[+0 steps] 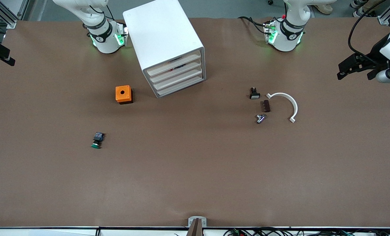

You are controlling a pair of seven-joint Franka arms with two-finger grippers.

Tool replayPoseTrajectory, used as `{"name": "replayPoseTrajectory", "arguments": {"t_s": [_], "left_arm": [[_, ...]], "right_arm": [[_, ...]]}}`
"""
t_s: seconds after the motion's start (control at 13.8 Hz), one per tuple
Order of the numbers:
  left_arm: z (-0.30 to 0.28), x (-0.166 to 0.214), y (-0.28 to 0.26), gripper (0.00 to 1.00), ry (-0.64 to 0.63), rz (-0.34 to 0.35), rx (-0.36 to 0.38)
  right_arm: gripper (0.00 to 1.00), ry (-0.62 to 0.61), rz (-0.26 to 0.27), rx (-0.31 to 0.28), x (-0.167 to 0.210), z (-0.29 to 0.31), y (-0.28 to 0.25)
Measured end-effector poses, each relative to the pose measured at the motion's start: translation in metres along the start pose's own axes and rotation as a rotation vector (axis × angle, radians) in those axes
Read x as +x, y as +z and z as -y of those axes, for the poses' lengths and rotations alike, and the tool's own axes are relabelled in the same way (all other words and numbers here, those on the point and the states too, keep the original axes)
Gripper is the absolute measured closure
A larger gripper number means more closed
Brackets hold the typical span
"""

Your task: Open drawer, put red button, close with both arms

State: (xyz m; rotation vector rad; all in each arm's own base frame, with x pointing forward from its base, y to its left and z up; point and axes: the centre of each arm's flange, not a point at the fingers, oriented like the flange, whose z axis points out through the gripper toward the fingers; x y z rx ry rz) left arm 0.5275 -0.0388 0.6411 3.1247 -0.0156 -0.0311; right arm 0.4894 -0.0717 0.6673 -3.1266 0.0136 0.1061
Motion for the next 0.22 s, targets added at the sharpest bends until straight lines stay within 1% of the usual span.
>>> {"name": "replayPoseTrajectory", "arguments": {"t_s": [0.22], "left_arm": [[0.0, 0.0, -0.0005, 0.0, -0.001, -0.001, 0.0]], "right_arm": [[0.0, -0.005, 0.004, 0.008, -0.0001, 0.0032, 0.0004]]}}
